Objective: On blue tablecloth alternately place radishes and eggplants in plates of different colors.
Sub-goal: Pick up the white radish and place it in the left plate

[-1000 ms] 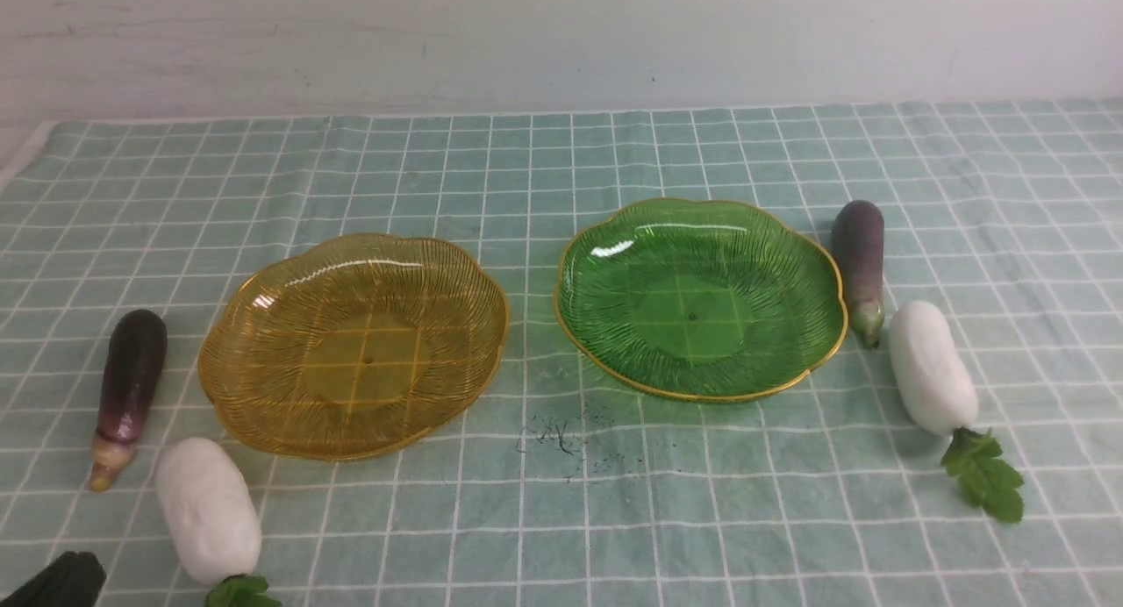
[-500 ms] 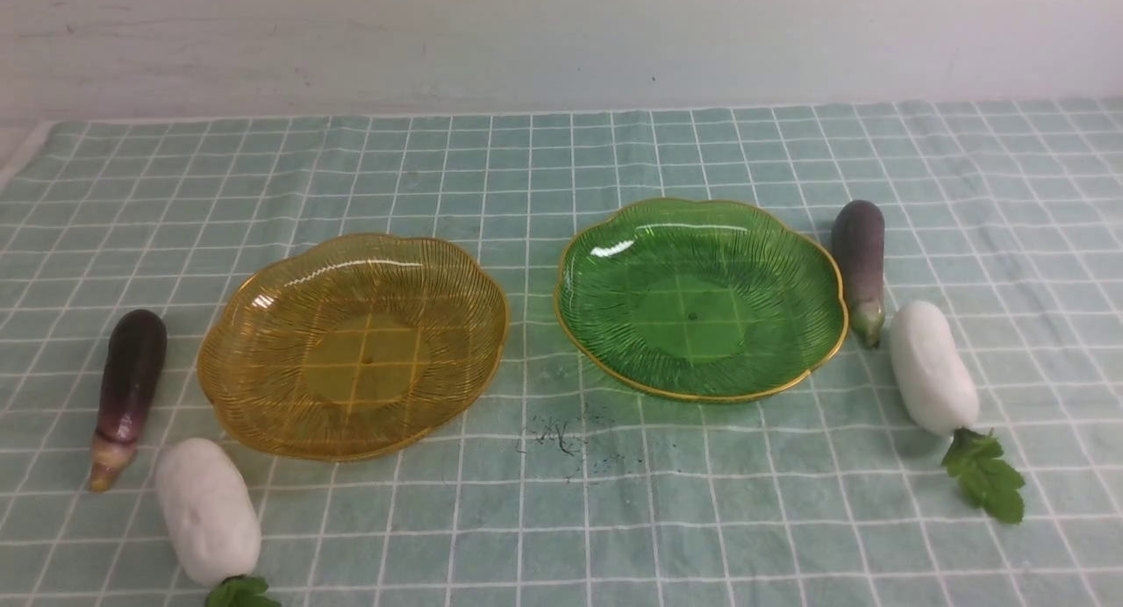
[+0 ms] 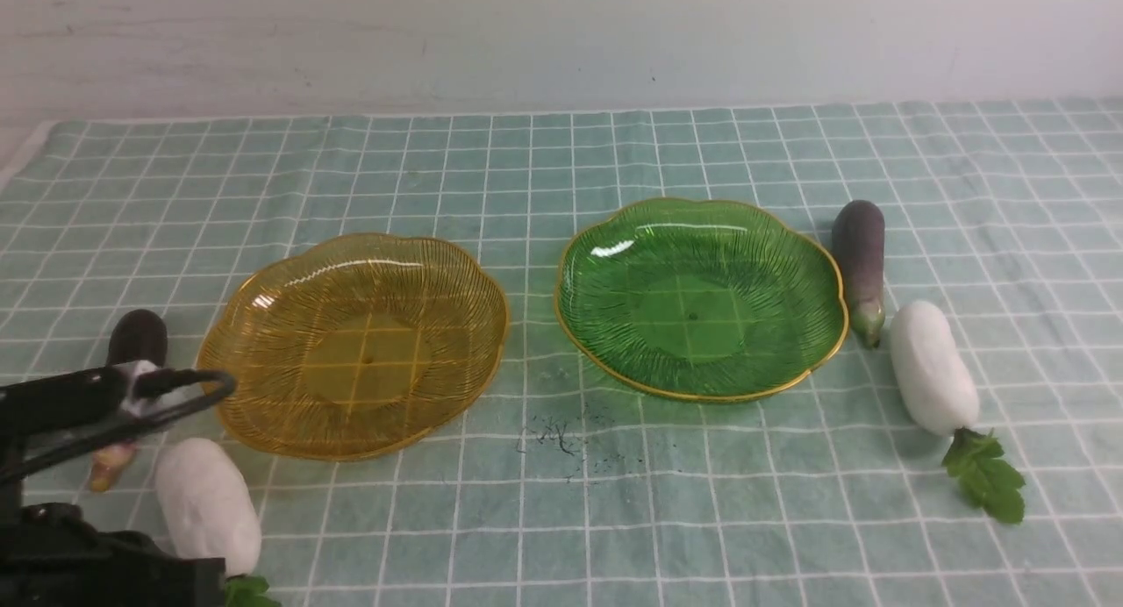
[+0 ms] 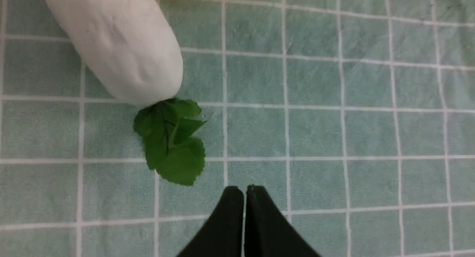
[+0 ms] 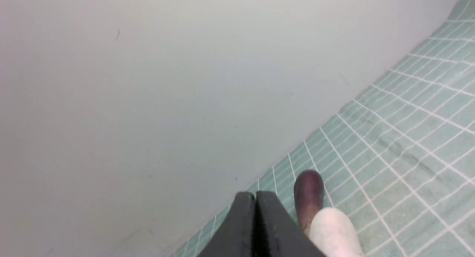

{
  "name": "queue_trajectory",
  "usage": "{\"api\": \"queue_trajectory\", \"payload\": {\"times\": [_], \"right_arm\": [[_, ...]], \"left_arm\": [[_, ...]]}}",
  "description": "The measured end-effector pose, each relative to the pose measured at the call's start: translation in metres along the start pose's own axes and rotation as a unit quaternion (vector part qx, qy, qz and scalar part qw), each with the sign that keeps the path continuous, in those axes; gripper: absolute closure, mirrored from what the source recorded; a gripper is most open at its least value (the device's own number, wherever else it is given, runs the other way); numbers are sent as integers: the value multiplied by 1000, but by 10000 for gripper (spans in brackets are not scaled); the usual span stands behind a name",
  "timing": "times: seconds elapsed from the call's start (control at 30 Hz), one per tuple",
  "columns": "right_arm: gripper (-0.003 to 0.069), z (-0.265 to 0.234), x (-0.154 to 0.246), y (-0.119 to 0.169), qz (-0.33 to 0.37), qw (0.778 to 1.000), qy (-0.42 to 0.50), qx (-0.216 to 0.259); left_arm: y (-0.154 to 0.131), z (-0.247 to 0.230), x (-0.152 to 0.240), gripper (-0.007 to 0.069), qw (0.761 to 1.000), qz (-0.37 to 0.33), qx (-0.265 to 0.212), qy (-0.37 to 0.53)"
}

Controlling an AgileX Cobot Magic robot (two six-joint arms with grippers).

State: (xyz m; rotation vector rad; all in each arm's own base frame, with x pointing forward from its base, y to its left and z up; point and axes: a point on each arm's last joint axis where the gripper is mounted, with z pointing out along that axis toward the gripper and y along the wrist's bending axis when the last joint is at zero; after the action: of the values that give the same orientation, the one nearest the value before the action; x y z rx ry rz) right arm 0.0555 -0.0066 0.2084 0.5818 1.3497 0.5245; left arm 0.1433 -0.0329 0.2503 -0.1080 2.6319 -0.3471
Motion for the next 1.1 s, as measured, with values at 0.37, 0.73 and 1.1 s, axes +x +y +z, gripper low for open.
{"api": "queue_trajectory", "payload": {"times": [0.37, 0.73, 1.1], "right_arm": [[673, 19, -34, 69, -90, 977, 187, -55], [673, 92, -39, 96, -214, 872, 438, -41], [673, 109, -27, 89, -211, 855, 473, -42]], "left_arm": [[26, 10, -69, 629, 994, -56, -55, 72], [32, 48, -79, 419, 992, -40, -35, 112], [48, 97, -84, -50, 984, -92, -55, 140]]}}
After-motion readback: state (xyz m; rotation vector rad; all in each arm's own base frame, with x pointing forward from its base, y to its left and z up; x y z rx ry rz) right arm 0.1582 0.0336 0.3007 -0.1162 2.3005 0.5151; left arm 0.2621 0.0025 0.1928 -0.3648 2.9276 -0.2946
